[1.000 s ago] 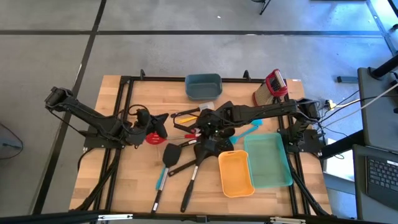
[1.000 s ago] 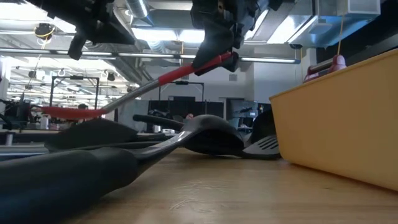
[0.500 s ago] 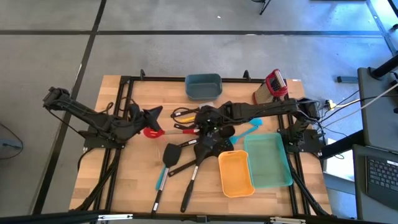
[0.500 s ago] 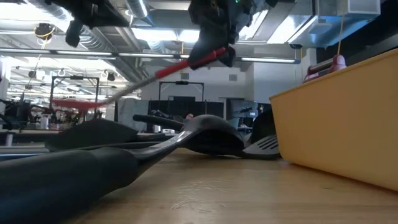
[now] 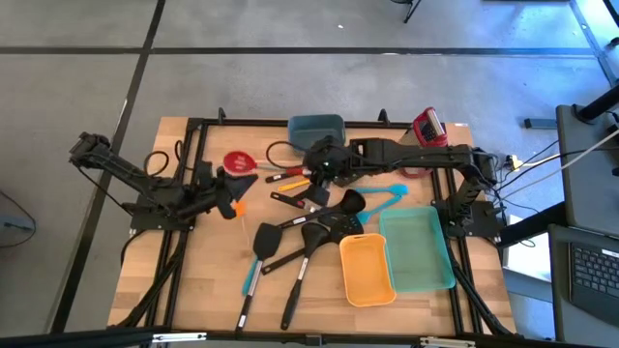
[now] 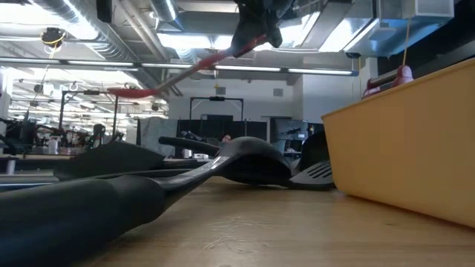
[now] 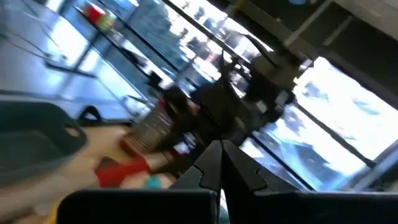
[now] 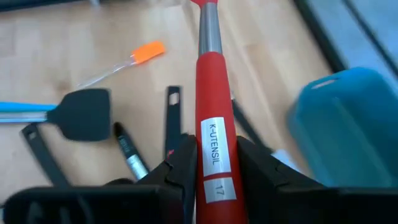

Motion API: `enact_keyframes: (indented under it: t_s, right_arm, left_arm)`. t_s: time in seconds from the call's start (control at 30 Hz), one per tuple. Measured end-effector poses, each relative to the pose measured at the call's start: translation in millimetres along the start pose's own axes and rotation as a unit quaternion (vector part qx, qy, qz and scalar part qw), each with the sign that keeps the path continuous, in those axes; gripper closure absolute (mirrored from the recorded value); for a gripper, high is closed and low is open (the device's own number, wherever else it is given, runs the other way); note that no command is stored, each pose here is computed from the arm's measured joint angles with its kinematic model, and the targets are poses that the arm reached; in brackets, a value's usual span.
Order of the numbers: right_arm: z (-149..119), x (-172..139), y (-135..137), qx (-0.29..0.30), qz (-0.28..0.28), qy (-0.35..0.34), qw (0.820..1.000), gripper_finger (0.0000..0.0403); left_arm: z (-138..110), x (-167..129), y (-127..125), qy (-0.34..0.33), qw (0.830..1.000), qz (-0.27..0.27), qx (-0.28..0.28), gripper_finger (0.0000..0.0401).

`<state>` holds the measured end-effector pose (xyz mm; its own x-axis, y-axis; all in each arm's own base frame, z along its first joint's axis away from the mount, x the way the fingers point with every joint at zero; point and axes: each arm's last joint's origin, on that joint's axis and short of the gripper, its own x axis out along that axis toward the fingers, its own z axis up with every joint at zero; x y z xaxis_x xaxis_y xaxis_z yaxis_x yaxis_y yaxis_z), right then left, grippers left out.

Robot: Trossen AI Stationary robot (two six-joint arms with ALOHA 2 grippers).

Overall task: Pick & Place Kitchen Items
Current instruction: Put the red serving spoon into the green bin

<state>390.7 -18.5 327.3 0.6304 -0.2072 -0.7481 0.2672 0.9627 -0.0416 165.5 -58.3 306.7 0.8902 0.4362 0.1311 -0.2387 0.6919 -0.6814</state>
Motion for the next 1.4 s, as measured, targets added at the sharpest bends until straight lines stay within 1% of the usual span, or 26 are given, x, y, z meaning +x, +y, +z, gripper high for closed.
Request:
enact_keyframes:
  t_s: [0.07, 0.17, 0.27, 0.4, 0.5, 0.63, 0.8, 0.9, 1.03, 1.17, 1.3, 1.4]
  right_arm:
    - [1, -1, -3, 0.000, -0.007, 0.002, 1.000, 0.0311]
    - [5, -3, -8, 0.002, -0.017, -0.003, 1.000, 0.0311]
    - [5, -3, -13, 0.001, -0.021, -0.002, 1.000, 0.0311]
    - [6, -2, -17, 0.005, -0.025, -0.001, 1.000, 0.0311]
    - [6, -2, -18, 0.006, -0.026, -0.001, 1.000, 0.0311]
    - [5, -2, -18, 0.005, -0.024, 0.002, 1.000, 0.0311]
    - [5, -2, -17, 0.006, -0.015, 0.004, 1.000, 0.0311]
    - [5, -2, -17, 0.006, -0.011, 0.004, 1.000, 0.0311]
    - [5, -2, -17, 0.006, -0.011, 0.004, 1.000, 0.0311]
    - [5, -2, -17, 0.006, -0.011, 0.004, 1.000, 0.0311]
    - [5, -3, -17, 0.006, -0.011, 0.004, 1.000, 0.0311]
    - [7, -9, -18, 0.005, -0.011, 0.011, 1.000, 0.0311]
  left_arm:
    - [-3, -3, -3, 0.011, 1.000, -0.008, -0.013, 0.0400]
    - [-12, -7, -6, 0.024, 0.999, -0.005, -0.026, 0.0400]
    - [-23, -9, -8, 0.027, 0.999, 0.014, -0.042, 0.0400]
    - [-46, -12, -10, 0.023, 0.996, 0.053, -0.070, 0.0400]
    - [-64, -17, -13, 0.033, 0.994, 0.063, -0.082, 0.0400]
    - [-86, -36, -21, 0.045, 0.993, 0.059, -0.092, 0.0400]
    - [-106, -72, -28, 0.019, 0.992, 0.076, -0.099, 0.0400]
    - [-120, -88, -25, 0.022, 0.992, 0.070, -0.107, 0.0400]
    - [-137, -95, -18, 0.022, 0.988, 0.067, -0.136, 0.0400]
    - [-142, -95, -16, 0.029, 0.988, 0.065, -0.138, 0.0400]
    - [-145, -92, -19, 0.091, 0.988, 0.045, -0.116, 0.0400]
    - [-146, -93, -24, 0.119, 0.985, 0.027, -0.120, 0.0400]
